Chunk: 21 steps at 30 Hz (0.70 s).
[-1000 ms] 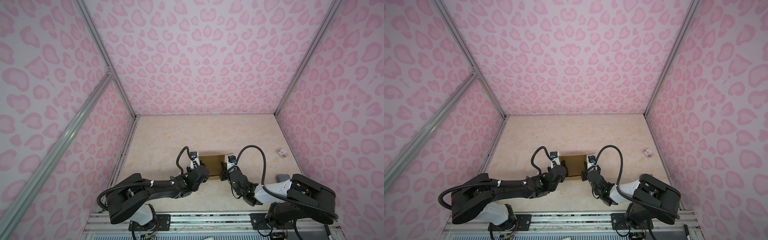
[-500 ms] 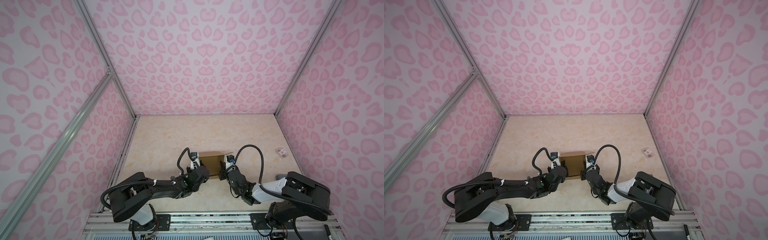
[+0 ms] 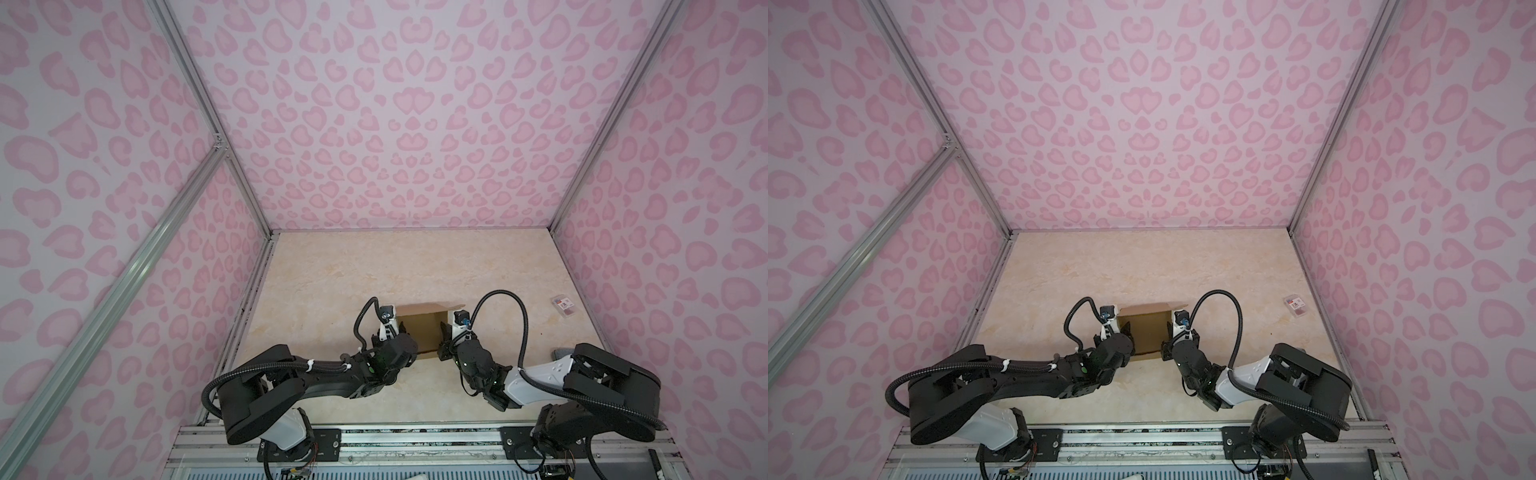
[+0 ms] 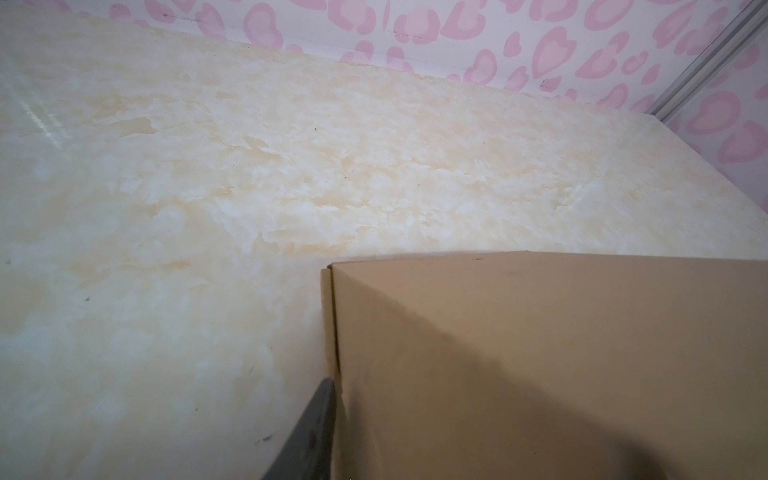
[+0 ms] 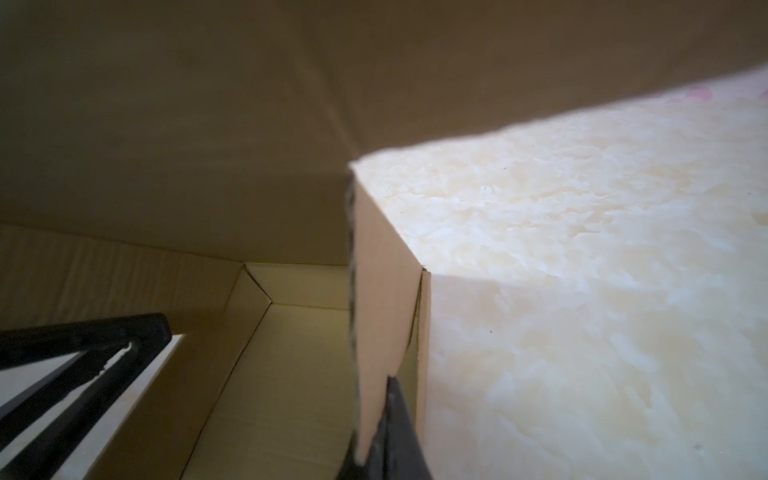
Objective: Fold the paper box
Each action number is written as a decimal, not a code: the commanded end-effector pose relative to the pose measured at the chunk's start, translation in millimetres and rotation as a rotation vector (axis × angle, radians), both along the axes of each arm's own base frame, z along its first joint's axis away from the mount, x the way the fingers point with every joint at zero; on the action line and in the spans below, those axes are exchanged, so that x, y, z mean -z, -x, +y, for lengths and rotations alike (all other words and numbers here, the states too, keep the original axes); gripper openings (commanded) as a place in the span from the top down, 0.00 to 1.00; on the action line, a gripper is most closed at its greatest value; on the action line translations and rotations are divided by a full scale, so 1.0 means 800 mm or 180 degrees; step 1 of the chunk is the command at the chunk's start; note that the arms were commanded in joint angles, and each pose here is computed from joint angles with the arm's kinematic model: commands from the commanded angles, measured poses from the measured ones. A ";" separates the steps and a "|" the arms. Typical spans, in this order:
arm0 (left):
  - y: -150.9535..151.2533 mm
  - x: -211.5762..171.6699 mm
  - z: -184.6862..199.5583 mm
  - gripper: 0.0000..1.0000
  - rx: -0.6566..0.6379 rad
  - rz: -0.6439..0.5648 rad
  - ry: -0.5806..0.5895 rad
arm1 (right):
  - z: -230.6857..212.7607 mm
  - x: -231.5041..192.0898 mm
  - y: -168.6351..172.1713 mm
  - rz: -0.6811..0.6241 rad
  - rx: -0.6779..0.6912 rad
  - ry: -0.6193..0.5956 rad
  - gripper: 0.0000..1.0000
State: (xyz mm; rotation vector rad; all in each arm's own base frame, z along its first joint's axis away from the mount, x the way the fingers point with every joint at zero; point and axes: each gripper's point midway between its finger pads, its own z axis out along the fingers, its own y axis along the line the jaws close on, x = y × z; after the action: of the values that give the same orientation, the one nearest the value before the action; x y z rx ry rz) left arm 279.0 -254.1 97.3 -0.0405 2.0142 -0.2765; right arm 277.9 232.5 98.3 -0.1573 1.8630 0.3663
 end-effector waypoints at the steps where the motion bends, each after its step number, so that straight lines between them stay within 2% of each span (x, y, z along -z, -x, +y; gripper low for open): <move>1: -0.003 -0.009 0.000 0.59 -0.0048 -0.0078 0.0119 | -0.001 -0.004 0.000 -0.0034 0.0025 -0.0068 1.00; 9: 0.002 -0.015 0.005 0.46 -0.0046 -0.0070 0.0182 | -0.002 -0.005 0.001 -0.0028 0.0035 -0.0086 1.00; 15: 0.003 -0.022 0.004 0.37 0.0003 -0.0082 0.0213 | -0.005 -0.009 0.002 -0.0033 0.0058 -0.0108 0.93; 18: 0.004 -0.025 0.001 0.22 0.0053 -0.0082 0.0205 | -0.005 -0.013 0.003 -0.0037 0.0064 -0.0136 0.89; 21: 0.004 -0.029 -0.003 0.16 0.0106 -0.0091 0.0213 | -0.007 -0.019 0.004 -0.0052 0.0072 -0.0165 0.86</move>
State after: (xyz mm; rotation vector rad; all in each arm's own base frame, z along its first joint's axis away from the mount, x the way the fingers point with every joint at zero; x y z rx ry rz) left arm 274.2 -251.8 109.4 -0.0484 2.0009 -0.3307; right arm 275.2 231.1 113.7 -0.1162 1.8350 0.4114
